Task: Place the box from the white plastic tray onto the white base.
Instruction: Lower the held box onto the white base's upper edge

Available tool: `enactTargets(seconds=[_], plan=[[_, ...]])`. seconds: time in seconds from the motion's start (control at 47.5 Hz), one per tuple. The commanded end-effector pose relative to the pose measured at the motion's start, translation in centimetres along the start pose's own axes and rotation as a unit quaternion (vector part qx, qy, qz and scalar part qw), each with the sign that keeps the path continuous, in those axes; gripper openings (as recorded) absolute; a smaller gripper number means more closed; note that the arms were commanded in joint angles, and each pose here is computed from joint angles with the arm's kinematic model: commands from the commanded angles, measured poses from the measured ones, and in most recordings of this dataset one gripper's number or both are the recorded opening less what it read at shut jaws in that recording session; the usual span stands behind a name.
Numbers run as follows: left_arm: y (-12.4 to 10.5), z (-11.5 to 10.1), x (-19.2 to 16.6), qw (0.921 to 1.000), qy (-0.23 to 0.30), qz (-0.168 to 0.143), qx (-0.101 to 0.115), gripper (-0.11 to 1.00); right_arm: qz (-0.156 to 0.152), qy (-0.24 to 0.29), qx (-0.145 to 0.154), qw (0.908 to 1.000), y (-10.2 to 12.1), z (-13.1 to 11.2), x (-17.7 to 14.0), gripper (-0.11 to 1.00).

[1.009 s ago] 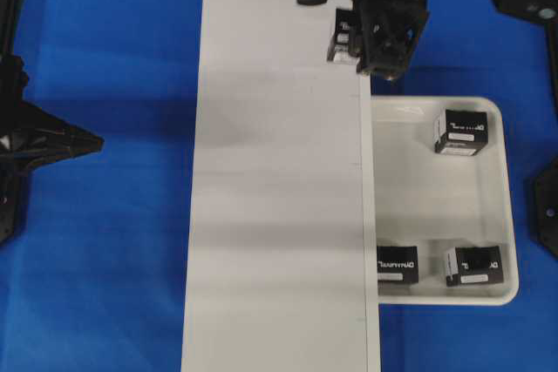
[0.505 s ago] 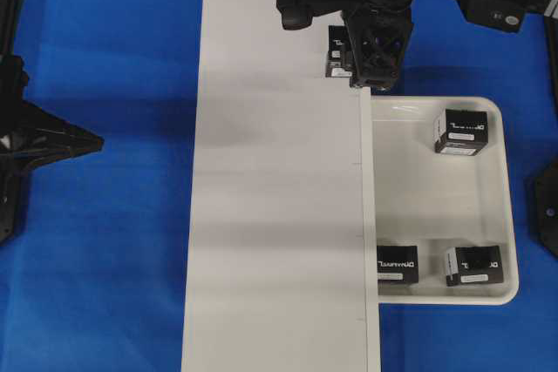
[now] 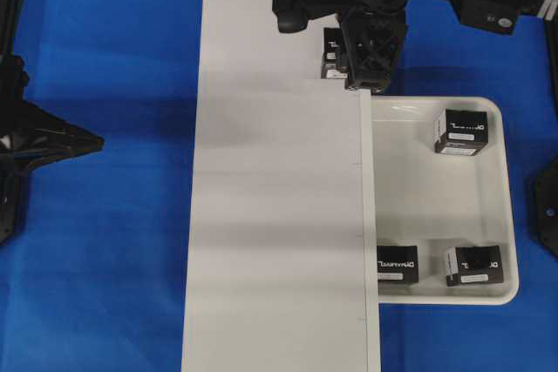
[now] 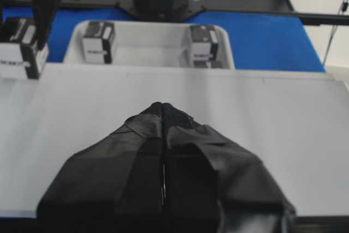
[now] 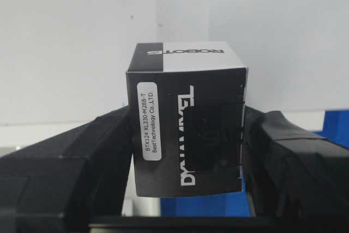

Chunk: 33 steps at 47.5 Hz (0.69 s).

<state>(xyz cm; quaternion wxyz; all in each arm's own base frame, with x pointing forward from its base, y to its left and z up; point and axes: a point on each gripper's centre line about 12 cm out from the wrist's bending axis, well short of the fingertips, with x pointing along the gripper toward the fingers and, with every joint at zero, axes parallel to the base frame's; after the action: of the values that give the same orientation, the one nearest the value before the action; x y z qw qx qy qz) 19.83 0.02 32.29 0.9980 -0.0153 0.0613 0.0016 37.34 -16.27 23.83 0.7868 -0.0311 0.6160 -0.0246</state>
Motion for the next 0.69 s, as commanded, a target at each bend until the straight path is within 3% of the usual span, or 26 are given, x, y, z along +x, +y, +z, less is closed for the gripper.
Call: enactTargets(seconds=[0.0, 0.673], plan=[[0.0, 1.2, 0.1, 0.9999, -0.015, 0.0, 0.001, -0.07, 0.003, -0.004, -0.011, 0.9999, 0.7, 0.7, 0.7, 0.59], [0.0, 1.2, 0.1, 0.9999, -0.015, 0.0, 0.002, -0.07, 0.005, 0.002, -0.013, 0.9999, 1.2, 0.2, 2.8, 0.59]])
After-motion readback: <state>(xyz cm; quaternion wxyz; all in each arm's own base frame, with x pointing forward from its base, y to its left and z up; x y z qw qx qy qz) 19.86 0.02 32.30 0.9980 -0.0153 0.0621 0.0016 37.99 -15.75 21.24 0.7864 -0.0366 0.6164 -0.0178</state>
